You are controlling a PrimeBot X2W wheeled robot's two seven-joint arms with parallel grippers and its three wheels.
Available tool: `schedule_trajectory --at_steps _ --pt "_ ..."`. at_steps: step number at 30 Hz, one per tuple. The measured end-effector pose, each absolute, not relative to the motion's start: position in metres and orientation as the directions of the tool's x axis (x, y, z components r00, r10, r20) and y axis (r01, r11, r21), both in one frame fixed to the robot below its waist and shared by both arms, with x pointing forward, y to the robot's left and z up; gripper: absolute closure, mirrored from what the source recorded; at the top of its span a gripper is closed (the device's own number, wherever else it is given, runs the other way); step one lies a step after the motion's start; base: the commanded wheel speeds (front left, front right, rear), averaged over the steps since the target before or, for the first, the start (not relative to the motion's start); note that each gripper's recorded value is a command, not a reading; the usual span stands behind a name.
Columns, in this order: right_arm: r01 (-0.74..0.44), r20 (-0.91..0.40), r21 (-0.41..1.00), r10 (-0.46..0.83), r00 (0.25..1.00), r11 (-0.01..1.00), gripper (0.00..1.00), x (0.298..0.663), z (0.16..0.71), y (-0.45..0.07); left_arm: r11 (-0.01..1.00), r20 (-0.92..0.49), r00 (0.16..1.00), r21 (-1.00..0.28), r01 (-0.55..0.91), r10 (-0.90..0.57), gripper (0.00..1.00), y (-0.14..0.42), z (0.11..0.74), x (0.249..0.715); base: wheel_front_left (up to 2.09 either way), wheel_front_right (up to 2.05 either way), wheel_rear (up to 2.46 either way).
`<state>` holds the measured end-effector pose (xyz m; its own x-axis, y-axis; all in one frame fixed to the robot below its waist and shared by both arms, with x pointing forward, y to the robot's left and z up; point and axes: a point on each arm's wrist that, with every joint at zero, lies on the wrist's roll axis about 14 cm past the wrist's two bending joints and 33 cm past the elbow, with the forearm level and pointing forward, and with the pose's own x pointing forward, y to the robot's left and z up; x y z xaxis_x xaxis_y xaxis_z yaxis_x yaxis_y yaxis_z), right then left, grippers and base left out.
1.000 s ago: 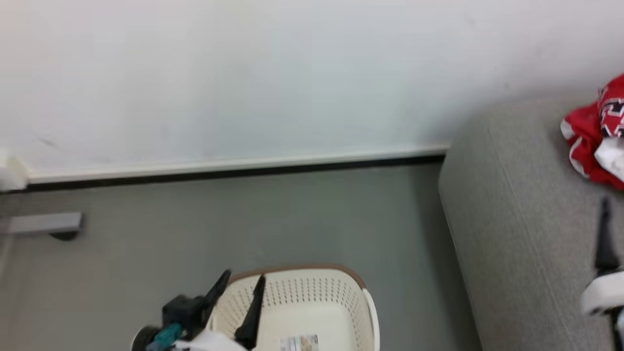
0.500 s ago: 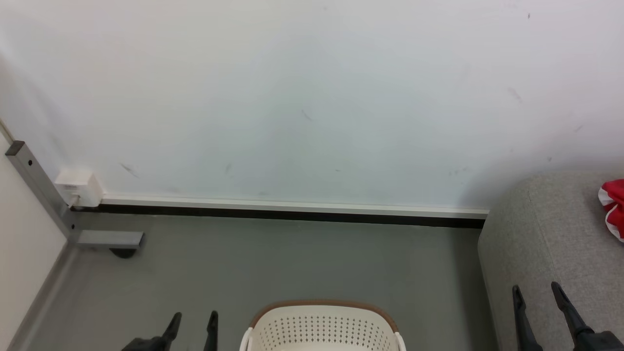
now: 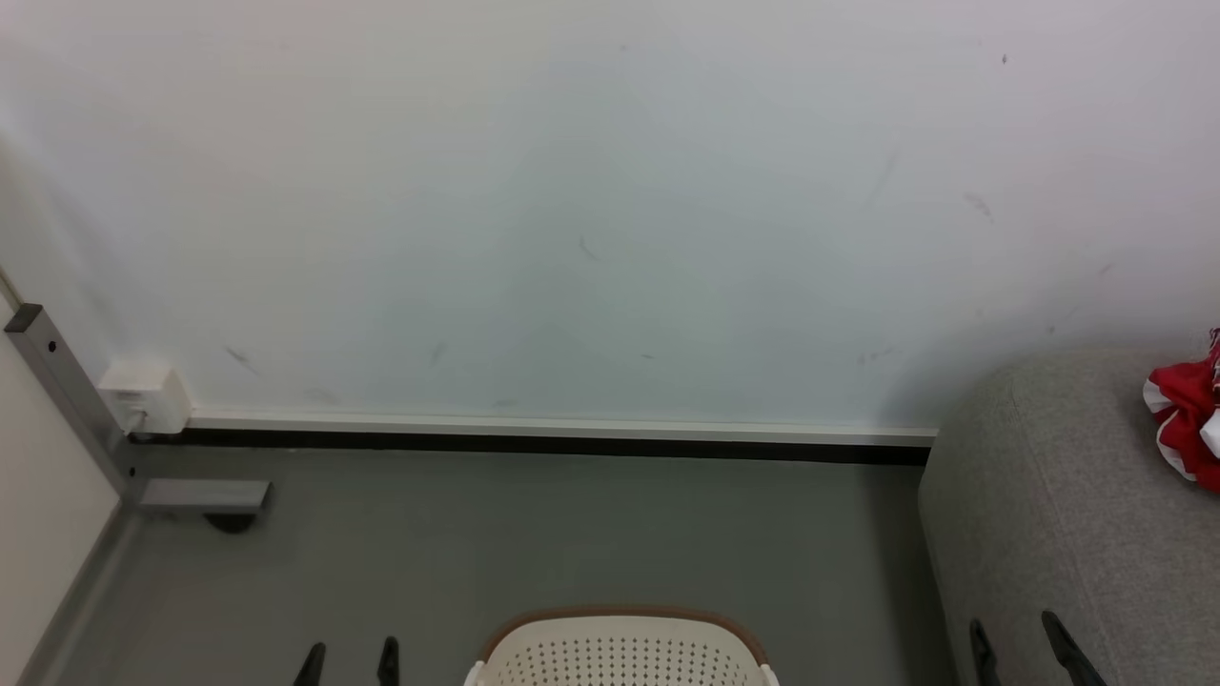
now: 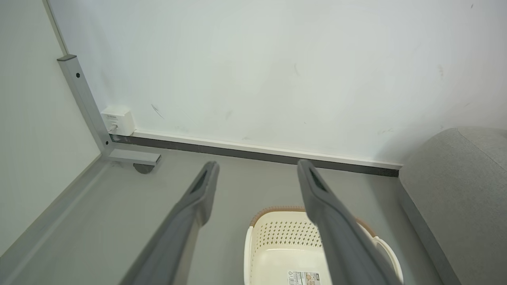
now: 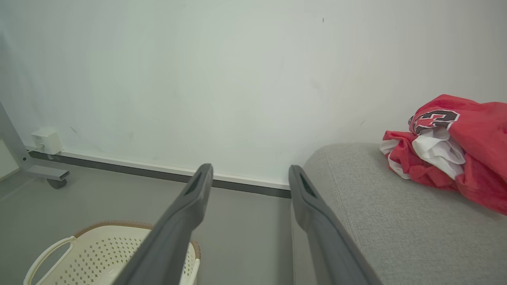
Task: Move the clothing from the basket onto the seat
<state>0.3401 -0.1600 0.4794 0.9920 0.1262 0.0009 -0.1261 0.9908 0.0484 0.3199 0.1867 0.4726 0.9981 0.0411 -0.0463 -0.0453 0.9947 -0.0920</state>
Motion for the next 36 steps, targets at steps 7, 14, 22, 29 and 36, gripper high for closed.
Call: schedule_trajectory --at_steps 7,14,22,29,36 --pt "-0.122 -0.016 0.065 0.123 0.992 0.99 0.0 0.335 0.474 -0.16 0.994 -0.024 0.999 -0.096 -0.043 0.041 0.0 0.188 0.477 0.321 0.0 0.0 0.0" --pt "-0.124 -0.02 0.069 0.125 0.992 0.99 0.0 0.334 0.472 -0.159 0.996 -0.019 1.0 -0.092 -0.022 0.02 0.0 0.182 0.476 0.322 0.0 0.0 0.0" --pt "-0.126 -0.019 0.069 0.127 0.992 0.99 0.0 0.334 0.473 -0.158 0.996 -0.018 1.0 -0.088 -0.013 0.012 0.0 0.18 0.475 0.322 0.0 0.0 0.0" --pt "-0.13 -0.012 0.068 0.131 0.991 0.989 0.0 0.336 0.475 -0.157 0.996 -0.021 1.0 -0.085 -0.015 0.013 0.0 0.181 0.474 0.322 0.0 0.0 0.0" --pt "-0.139 -0.002 0.066 0.139 0.99 0.988 0.0 0.339 0.478 -0.154 0.996 -0.023 0.999 -0.088 -0.027 0.025 0.0 0.184 0.472 0.32 0.0 0.0 0.0"
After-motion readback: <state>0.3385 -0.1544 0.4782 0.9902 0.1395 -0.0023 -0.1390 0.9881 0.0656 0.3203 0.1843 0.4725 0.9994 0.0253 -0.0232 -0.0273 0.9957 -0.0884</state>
